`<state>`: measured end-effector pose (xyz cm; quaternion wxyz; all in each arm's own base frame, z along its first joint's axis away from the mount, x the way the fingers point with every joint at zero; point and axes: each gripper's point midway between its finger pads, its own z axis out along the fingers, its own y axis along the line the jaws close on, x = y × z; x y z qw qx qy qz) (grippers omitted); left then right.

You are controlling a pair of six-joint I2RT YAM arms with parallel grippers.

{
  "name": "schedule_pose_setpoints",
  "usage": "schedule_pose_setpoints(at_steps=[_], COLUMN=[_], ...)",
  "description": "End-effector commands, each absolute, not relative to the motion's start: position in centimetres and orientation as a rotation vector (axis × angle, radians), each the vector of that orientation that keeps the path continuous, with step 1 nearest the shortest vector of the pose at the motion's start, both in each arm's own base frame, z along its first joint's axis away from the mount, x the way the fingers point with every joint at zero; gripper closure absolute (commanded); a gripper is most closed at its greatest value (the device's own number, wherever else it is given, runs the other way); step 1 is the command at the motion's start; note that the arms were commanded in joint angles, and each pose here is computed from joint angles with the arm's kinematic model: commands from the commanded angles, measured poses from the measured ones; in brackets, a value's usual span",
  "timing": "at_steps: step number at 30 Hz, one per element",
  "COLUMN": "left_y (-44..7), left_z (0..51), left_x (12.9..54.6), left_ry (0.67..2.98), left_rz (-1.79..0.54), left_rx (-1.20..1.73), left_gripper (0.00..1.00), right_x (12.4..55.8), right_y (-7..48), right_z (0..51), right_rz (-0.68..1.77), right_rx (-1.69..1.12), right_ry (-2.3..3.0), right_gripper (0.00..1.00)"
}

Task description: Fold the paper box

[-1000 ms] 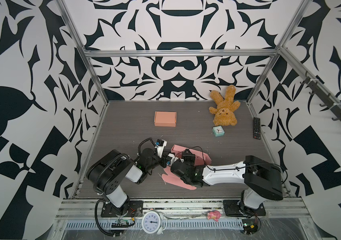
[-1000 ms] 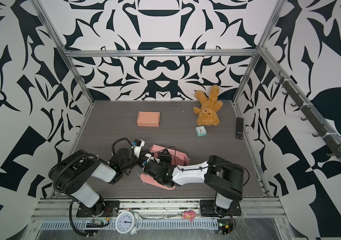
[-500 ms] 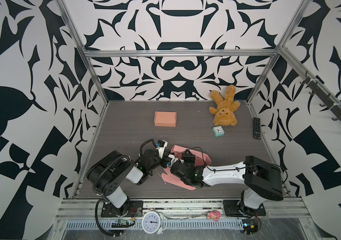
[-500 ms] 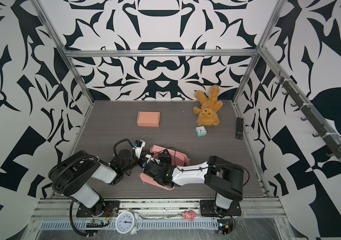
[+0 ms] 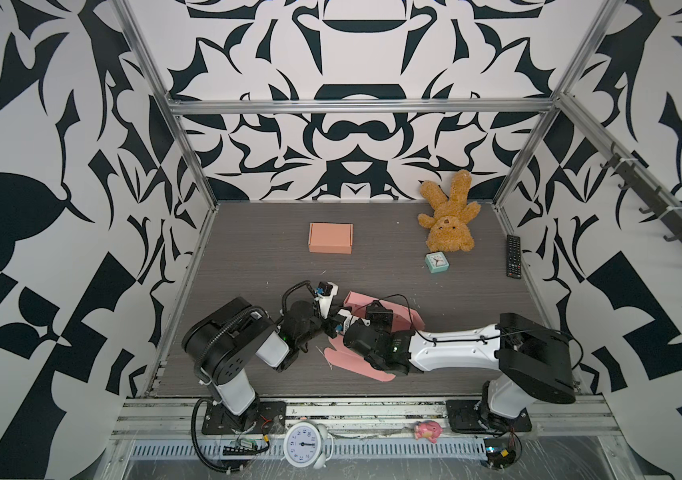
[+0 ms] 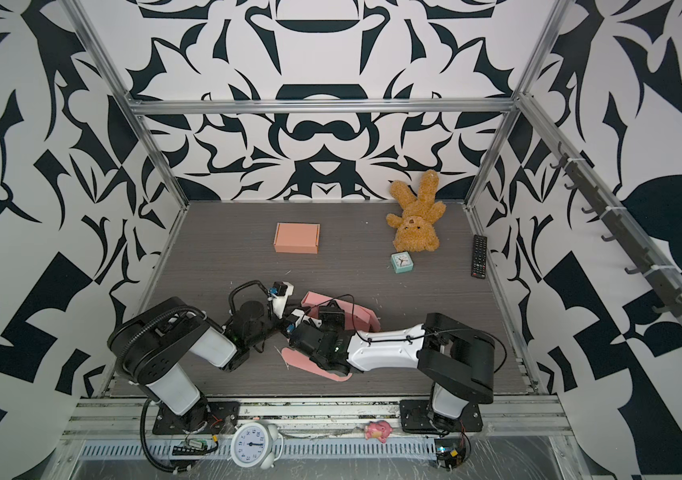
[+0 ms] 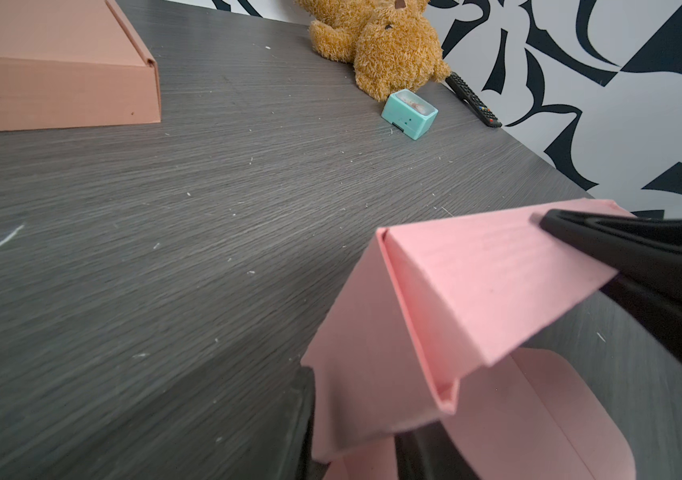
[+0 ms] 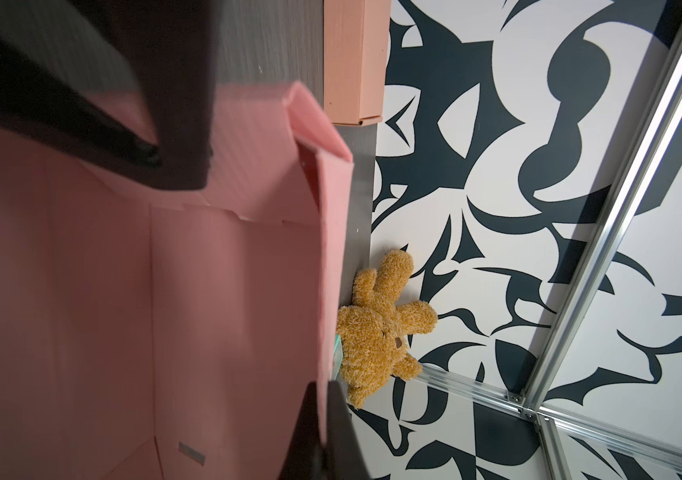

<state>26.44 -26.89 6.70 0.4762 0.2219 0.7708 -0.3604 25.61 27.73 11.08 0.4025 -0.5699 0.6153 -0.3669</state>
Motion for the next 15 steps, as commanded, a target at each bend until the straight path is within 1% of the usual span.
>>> schedule_pose_setpoints(at_steps=[1, 6, 9, 12, 15], left_y=[-27.3, -26.8, -26.5, -26.2, -26.1], left_z=[8.1, 8.0, 7.7, 7.6, 7.6], left_x=[26.7, 26.9, 27.2, 27.3, 27.4], left_ry=[1.809, 1.813, 1.822, 1.822, 1.821], left_rz=[-0.901, -0.863, -0.841, -0.822, -0.815], left_rx=[0.530, 0.517, 0.498, 0.486, 0.486], left_gripper=[0.65, 0.68, 0.70, 0.72, 0.77], right_x=[24.6, 24.5, 24.2, 23.9, 23.5], right_y=[29.8, 29.8, 29.8, 29.6, 29.4], right_z=[11.1, 11.3, 11.8, 12.0, 11.8], right_rz=[-0.762, -0.743, -0.690, -0.634, -0.616], right_rx=[-1.444, -1.430, -1.399, -1.371, -1.380], right_ry=[1.570, 1.583, 1.615, 1.657, 1.688], right_gripper=[0.96, 0.96, 0.95, 0.90, 0.83])
